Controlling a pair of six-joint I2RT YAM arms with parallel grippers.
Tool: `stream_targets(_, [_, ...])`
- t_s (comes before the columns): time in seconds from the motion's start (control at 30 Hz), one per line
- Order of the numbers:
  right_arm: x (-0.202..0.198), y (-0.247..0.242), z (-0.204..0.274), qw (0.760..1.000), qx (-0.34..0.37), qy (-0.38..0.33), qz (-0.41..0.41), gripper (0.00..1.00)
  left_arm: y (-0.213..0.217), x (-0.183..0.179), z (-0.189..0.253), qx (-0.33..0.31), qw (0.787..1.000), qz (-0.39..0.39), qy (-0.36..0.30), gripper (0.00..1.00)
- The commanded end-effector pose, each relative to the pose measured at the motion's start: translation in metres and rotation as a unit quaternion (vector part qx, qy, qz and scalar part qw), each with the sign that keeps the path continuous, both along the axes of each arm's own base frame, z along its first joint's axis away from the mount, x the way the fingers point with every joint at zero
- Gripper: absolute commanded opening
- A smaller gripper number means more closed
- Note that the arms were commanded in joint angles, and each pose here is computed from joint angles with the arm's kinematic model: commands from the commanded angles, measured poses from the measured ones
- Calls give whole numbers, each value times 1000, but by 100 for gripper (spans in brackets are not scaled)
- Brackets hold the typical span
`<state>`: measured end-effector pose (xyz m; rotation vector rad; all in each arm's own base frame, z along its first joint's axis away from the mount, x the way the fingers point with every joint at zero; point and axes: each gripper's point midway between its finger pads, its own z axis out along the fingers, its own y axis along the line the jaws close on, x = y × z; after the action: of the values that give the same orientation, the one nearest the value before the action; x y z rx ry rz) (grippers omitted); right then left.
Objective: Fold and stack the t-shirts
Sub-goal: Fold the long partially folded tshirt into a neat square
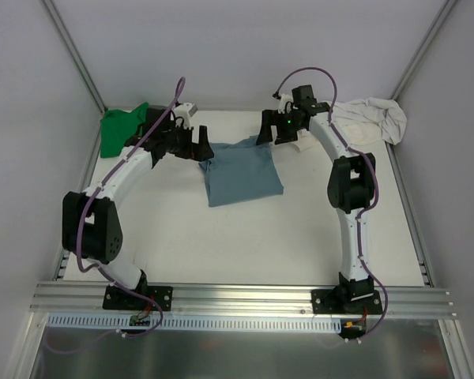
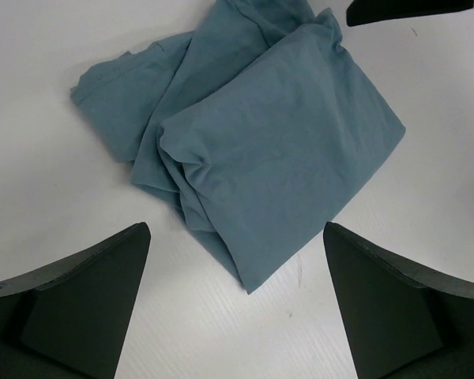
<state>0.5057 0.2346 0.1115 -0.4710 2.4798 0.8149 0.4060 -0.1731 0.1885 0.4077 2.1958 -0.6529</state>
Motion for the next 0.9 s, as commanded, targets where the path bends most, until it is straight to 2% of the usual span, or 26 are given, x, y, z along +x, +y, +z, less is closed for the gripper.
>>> stream_targets(0.0, [2,11,17,1000,24,-16,7,100,-3,19,-24,-29,998,18,44,93])
stream_targets(0.1, [-2,6,18,1000,22,-12,4,99,-6,22,-47,-69,994,30,84,93])
stream_targets(0.3, [-9,3,28,999,34,-8,-4,99,-16,41,-83,-107,989,31,100,88])
stream_targets(0.53, [-17,-4,35,999,41,-2,-9,99,-29,77,-55,-128,990,9,52,87])
stream_targets(0.87, [-20,-10,38,999,49,4,-14,100,-33,83,-41,-111,993,-10,31,86])
